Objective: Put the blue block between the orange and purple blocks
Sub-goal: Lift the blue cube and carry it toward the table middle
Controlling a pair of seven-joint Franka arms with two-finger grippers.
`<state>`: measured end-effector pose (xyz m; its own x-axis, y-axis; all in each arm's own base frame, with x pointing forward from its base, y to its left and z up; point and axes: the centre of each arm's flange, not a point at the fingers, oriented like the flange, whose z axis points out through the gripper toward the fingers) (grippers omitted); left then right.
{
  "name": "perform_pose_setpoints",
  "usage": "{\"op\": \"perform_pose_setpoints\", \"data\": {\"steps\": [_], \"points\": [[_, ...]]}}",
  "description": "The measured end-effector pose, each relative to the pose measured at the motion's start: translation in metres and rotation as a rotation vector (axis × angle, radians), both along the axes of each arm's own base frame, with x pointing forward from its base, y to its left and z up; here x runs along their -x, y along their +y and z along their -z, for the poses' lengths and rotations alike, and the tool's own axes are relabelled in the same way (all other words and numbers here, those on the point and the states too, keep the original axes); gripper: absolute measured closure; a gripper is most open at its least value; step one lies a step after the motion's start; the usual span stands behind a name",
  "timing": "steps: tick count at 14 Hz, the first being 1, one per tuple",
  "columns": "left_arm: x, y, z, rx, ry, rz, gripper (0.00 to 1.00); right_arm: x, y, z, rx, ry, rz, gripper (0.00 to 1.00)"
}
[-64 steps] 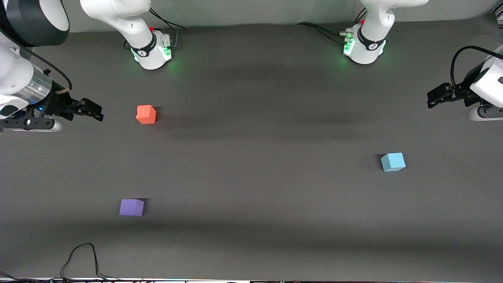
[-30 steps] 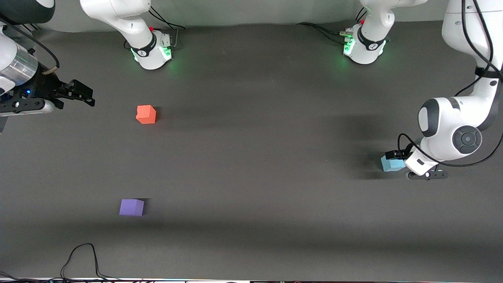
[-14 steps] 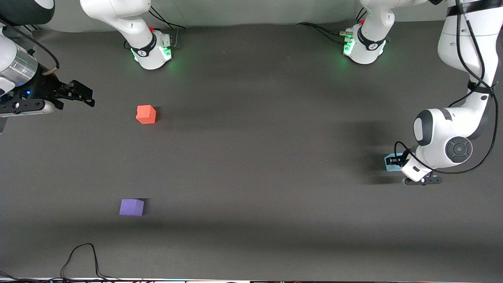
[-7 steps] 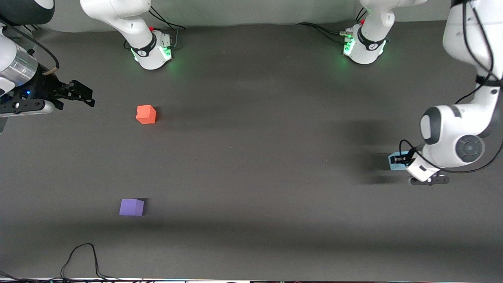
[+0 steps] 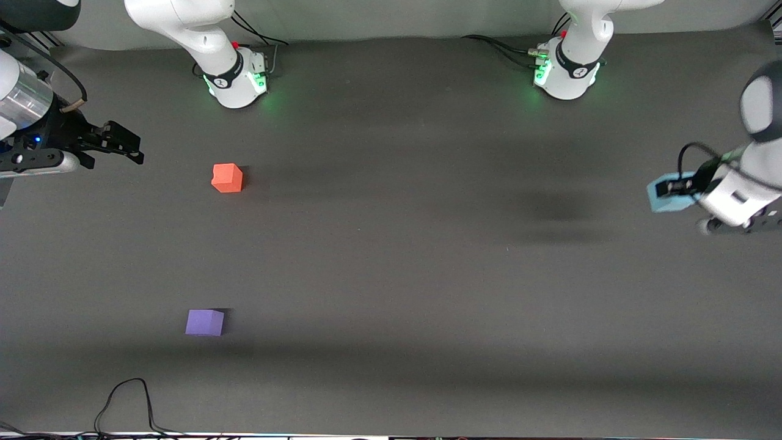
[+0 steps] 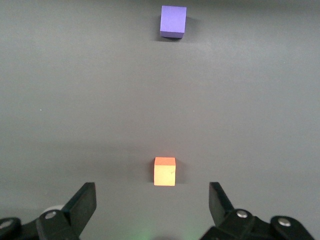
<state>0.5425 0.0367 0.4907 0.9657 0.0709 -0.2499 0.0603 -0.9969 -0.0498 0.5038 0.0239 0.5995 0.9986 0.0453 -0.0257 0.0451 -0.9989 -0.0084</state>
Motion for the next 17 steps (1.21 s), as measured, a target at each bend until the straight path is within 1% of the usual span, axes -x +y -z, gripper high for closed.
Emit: {"op": "perform_pose_setpoints", "data": {"steps": [2, 4, 6, 8, 10, 12, 13, 15, 17], "points": [[0.015, -0.005, -0.046, 0.001, 0.004, 0.004, 0.44, 0.0, 0.0, 0.0, 0.0, -0.001, -0.001, 0.0], [0.028, -0.018, -0.079, 0.005, -0.014, 0.023, 0.44, 0.0, 0.0, 0.0, 0.0, 0.0, -0.001, 0.0], [0.034, -0.057, -0.099, 0.026, -0.045, 0.039, 0.44, 0.0, 0.0, 0.0, 0.0, 0.0, -0.001, 0.0], [0.038, -0.122, -0.106, 0.046, -0.061, -0.008, 0.44, 0.0, 0.0, 0.001, 0.0, 0.002, 0.0, 0.0], [0.043, -0.2, -0.106, 0.037, -0.072, -0.034, 0.44, -0.001, -0.001, 0.003, 0.0, 0.007, 0.001, 0.0], [0.047, -0.285, -0.1, 0.026, -0.078, -0.11, 0.44, -0.002, -0.002, 0.006, 0.001, 0.013, 0.002, 0.0], [0.046, -0.324, -0.095, 0.029, -0.07, -0.14, 0.44, -0.003, -0.002, 0.007, 0.001, 0.015, 0.002, 0.0], [0.043, -0.393, -0.073, 0.015, -0.064, -0.181, 0.44, -0.004, -0.002, 0.009, 0.001, 0.019, 0.004, 0.0], [0.046, -0.457, -0.031, -0.008, -0.074, -0.179, 0.44, -0.006, -0.003, 0.013, 0.002, 0.027, 0.006, 0.0]]}}
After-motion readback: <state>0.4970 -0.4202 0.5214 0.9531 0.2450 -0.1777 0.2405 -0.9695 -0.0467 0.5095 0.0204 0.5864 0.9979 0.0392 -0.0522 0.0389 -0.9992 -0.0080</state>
